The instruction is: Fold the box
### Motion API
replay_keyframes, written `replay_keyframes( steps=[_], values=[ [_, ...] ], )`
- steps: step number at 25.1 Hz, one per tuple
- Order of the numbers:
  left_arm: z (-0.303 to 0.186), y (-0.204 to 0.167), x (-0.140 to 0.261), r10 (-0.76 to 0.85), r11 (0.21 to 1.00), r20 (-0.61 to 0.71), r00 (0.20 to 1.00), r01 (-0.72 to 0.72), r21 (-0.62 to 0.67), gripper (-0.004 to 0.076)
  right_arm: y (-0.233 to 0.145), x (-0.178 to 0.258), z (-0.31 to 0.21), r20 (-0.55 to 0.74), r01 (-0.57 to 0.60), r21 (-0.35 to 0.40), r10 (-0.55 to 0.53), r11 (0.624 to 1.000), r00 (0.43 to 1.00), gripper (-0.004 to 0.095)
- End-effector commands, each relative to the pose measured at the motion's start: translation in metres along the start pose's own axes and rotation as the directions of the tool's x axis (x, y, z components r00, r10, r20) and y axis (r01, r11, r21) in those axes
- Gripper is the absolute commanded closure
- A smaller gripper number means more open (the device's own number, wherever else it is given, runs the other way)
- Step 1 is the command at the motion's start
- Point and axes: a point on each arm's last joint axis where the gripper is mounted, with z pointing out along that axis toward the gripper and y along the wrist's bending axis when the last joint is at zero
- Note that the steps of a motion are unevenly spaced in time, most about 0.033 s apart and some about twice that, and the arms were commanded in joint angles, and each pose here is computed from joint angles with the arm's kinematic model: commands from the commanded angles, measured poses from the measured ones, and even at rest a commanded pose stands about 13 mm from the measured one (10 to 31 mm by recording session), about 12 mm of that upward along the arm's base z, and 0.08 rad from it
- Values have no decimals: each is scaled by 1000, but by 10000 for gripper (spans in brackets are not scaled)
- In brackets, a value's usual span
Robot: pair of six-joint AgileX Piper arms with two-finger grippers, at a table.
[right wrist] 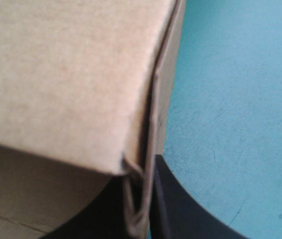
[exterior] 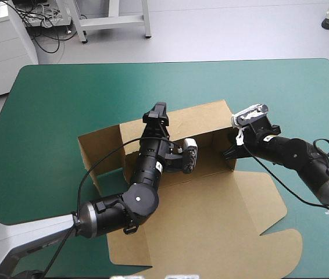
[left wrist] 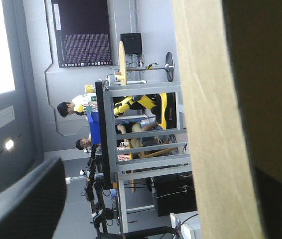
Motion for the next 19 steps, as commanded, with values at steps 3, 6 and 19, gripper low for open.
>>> replay_keyframes(
  steps=[3, 6, 19],
  values=[
    [-30, 22, -16, 12, 988, 39, 999, -6, -153, 128, -13, -25, 12, 101, -25, 73, 18, 997, 995, 925],
    [-40, 22, -22, 10, 986, 43, 999, -3, -165, 128, -18, -35, 23, 108, -27, 80, 18, 996, 994, 925],
    [-43, 9, -23, 33, 998, 15, 999, -33, 44, 731, -20, -38, 34, 87, -27, 66, 21, 997, 996, 925]
  ],
)
